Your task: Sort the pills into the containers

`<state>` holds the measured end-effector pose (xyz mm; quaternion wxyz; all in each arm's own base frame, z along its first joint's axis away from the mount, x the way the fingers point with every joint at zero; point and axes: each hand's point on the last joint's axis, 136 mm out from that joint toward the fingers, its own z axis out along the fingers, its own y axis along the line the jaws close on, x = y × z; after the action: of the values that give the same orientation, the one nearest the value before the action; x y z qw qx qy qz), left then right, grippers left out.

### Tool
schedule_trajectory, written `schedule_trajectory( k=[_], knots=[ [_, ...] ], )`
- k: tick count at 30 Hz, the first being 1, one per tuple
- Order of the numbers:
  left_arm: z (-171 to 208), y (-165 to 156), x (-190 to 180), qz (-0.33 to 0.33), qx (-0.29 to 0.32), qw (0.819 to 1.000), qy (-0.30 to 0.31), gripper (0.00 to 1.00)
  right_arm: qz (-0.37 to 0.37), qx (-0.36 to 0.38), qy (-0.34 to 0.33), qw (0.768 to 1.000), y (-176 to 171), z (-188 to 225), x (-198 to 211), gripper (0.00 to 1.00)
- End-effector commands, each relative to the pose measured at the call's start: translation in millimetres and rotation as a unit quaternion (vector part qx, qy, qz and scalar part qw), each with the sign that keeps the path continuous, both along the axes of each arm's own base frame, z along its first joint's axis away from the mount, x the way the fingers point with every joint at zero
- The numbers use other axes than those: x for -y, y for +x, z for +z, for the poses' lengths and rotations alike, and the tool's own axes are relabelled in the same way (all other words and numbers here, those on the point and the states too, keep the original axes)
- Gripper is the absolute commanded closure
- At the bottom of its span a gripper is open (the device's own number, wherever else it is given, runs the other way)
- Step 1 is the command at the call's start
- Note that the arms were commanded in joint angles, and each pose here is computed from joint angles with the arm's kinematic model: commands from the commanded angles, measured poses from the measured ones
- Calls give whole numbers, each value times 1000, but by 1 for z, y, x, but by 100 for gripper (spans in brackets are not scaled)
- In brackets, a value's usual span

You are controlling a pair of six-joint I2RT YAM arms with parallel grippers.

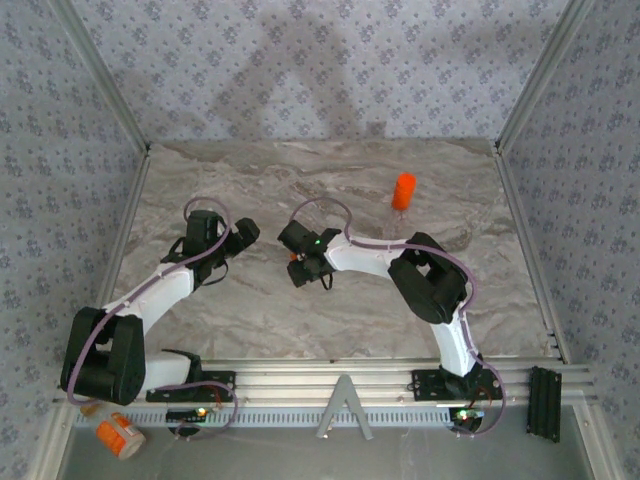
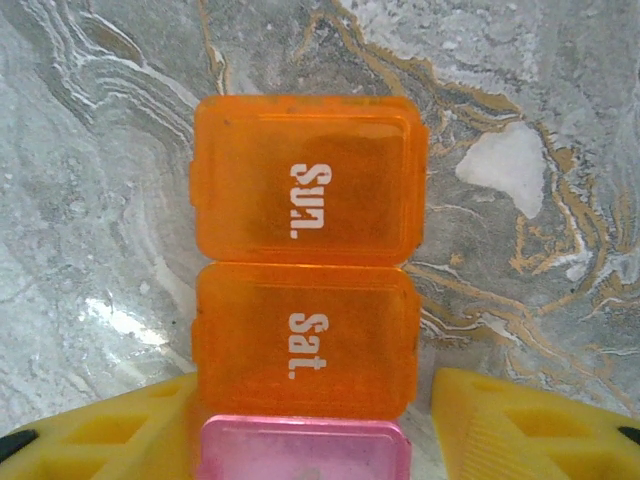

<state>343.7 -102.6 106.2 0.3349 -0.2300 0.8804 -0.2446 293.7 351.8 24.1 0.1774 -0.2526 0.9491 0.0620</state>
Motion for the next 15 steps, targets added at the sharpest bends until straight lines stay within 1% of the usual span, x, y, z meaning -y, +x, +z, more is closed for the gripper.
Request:
schedule_trajectory(
  k=[1, 4, 9, 15],
  knots=[
    [4, 1, 1, 0, 9, 1000, -11, 0, 3, -3, -7, 1000, 1, -10, -6, 40],
    [3, 1, 1, -1, 9, 1000, -11, 0, 5, -2, -6, 1000, 1, -9, -7, 43],
    [4, 2, 2, -1, 9, 1000, -13, 0, 9, -5, -2, 1000, 1, -8, -9, 55],
    [6, 1, 3, -2, 10, 1000, -18, 0, 14, -9, 2, 1000, -4, -4, -7, 57]
  ],
)
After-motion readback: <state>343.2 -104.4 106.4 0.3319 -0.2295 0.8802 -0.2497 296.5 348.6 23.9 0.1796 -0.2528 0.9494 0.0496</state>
